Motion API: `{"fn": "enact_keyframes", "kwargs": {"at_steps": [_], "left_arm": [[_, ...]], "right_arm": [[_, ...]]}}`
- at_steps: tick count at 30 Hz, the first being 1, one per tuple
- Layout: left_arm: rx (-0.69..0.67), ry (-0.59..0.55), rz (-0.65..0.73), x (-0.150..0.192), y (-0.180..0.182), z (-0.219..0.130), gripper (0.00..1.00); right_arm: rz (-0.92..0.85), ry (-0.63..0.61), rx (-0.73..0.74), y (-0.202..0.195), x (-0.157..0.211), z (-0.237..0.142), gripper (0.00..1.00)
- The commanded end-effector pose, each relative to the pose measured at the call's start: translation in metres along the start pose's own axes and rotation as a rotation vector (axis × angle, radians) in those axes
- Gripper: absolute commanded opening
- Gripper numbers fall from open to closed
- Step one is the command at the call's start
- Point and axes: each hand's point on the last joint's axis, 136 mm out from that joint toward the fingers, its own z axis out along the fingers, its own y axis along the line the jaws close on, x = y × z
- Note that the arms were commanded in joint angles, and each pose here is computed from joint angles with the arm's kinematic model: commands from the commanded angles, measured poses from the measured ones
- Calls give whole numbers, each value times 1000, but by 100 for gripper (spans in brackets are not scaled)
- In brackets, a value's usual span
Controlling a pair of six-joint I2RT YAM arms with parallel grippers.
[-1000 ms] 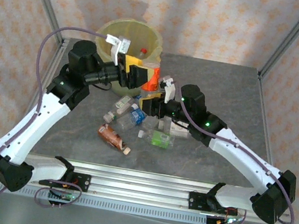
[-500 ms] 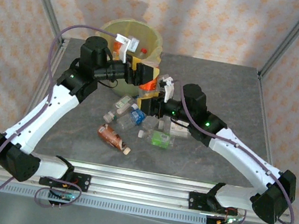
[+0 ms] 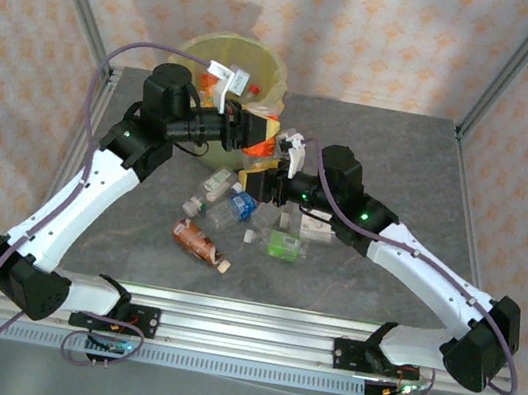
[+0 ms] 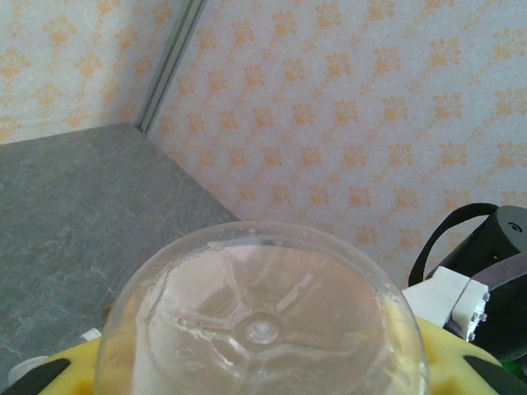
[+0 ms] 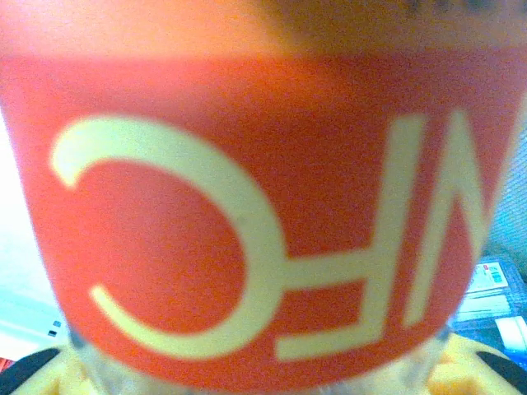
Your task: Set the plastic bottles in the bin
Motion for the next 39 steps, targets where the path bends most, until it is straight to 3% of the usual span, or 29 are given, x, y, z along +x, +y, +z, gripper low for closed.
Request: {"fn": "enact_keyframes", "kwargs": {"at_steps": [1, 2, 4, 6, 16, 24, 30, 39], "left_arm": [[12, -41, 41, -16, -17, -8, 36], [7, -44, 47, -17, -16, -8, 36], [-18, -56, 68, -21, -15, -10, 36], [-60, -71, 91, -25, -11, -14, 36], [-370, -272, 283, -88, 16, -38, 37], [-760, -443, 349, -147, 76, -59, 37], [-850, -507, 277, -174, 123, -55, 37], [-926, -468, 202, -180, 201, -28, 37]], "right_arm": [[-35, -65, 18, 4, -22, -7, 58], [-34, -67, 31, 2, -23, -8, 65], [-30, -69, 68, -3, -22, -11, 88], [-28, -69, 97, -7, -21, -14, 99], [6, -93, 253, -26, -15, -41, 99], [50, -105, 341, -37, -12, -56, 99], [70, -125, 413, -46, -13, -66, 99], [100, -181, 512, -58, -18, -83, 99]]}}
